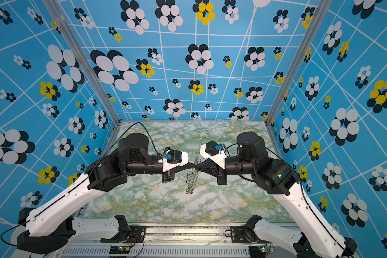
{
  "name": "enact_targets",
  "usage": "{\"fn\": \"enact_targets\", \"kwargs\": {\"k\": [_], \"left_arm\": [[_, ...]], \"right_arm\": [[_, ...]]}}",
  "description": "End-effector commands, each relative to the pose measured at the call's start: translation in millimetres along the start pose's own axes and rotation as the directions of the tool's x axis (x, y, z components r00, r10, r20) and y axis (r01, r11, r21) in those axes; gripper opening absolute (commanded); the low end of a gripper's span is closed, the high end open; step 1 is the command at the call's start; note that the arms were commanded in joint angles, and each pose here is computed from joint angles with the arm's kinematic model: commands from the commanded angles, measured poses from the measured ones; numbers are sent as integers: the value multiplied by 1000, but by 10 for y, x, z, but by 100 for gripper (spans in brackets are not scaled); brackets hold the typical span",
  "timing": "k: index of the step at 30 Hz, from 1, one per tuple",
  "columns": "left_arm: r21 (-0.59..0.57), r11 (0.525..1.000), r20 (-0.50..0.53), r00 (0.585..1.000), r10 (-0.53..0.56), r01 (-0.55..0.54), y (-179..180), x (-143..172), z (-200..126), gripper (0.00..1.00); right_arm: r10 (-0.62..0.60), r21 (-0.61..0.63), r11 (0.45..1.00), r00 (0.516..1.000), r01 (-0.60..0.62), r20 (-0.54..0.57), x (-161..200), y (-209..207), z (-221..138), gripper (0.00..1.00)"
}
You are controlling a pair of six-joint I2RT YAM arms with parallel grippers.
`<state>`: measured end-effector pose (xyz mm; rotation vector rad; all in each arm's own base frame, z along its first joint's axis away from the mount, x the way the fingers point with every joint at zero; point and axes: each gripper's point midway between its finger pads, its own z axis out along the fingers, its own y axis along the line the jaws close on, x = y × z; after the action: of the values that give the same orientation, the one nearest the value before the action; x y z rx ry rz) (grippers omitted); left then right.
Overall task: Attach keys to a key ring
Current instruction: Insert the key into the keyring.
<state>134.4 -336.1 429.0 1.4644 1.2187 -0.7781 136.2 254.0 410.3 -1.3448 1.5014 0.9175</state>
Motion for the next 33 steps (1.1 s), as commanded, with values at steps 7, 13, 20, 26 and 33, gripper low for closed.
{"fn": "enact_targets", "kwargs": {"k": [7,13,20,26,33], "left_arm": [[-36,998,162,985,57,-52,12,-262,-164,0],[-19,998,225,972,61,-58,-23,-368,-215,0],[3,998,248,967,60,-62,-60,-407,-225,0],[2,998,260,963,64,-66,-65,-425,-232,0],[-1,998,275,959,64,-66,-60,-449,-236,0]], "right_arm": [[-64,55,997,997,62,33,-140,75,-206,27],[-62,42,997,997,61,36,-139,67,-168,30],[-88,64,994,993,83,76,-246,47,-199,30],[-86,40,996,991,83,98,-298,88,-203,28],[-67,14,998,993,66,99,-283,108,-171,25]]}}
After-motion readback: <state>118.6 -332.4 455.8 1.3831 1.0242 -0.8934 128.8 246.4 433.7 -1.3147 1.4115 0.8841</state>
